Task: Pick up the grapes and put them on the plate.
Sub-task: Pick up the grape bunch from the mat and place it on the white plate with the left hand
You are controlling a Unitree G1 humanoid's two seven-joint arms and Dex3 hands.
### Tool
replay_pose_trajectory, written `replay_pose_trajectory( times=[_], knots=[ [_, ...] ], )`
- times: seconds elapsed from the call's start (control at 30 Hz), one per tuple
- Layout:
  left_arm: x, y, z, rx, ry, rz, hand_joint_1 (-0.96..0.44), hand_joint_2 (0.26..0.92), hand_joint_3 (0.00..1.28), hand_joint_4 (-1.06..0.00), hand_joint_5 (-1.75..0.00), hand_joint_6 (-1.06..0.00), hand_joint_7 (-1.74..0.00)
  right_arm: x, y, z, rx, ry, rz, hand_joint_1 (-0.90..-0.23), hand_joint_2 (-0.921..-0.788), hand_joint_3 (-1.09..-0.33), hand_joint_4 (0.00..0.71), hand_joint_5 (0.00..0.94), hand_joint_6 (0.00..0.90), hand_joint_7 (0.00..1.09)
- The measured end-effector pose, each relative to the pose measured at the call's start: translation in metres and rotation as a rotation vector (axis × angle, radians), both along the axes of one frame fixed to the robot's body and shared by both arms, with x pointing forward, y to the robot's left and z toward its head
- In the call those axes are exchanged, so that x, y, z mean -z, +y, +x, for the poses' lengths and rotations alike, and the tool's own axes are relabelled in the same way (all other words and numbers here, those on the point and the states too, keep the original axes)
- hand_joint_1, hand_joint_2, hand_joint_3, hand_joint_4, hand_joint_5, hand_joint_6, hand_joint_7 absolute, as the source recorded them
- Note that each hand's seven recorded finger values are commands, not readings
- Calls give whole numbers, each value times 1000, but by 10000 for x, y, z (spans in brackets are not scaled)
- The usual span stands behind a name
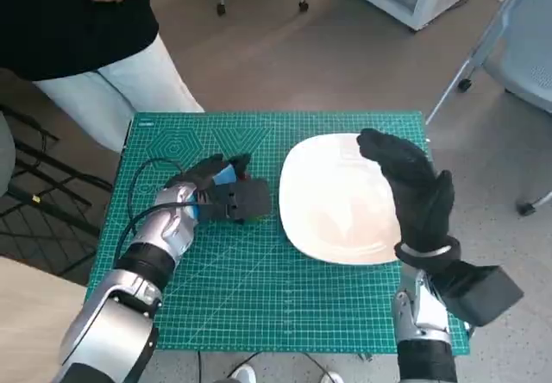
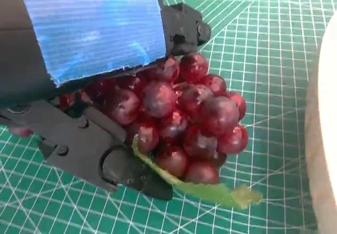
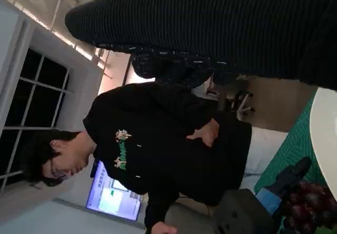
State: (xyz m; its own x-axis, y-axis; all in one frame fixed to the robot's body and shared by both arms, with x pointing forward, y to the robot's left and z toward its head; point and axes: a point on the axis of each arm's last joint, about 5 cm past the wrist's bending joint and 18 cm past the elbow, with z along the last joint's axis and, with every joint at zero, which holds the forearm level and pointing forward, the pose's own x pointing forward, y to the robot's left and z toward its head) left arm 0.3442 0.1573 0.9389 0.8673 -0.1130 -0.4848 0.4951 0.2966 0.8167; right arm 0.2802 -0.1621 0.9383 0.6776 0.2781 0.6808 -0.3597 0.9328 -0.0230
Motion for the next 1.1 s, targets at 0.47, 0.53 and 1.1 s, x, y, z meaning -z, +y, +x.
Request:
replay_pose_trajectory(
  times=[0.47,0.53,1.1],
  knots=[
    [6,0,3,12,1,2,-270,741,2,-34,-8,-286,-33,-4,10,3,-2,-1,1,-674,-921,-739,409,11,9,543],
    [7,2,4,12,1,3,-209,751,4,-170,-52,-347,-39,-5,11,4,-2,-1,1,-674,-921,-739,409,11,9,543],
    [-46,-45,32,21,-80,154,4,917,201,-481,-1516,-576,-1059,-6,11,4,-2,-2,2,-672,-921,-740,409,10,8,544]
  ],
)
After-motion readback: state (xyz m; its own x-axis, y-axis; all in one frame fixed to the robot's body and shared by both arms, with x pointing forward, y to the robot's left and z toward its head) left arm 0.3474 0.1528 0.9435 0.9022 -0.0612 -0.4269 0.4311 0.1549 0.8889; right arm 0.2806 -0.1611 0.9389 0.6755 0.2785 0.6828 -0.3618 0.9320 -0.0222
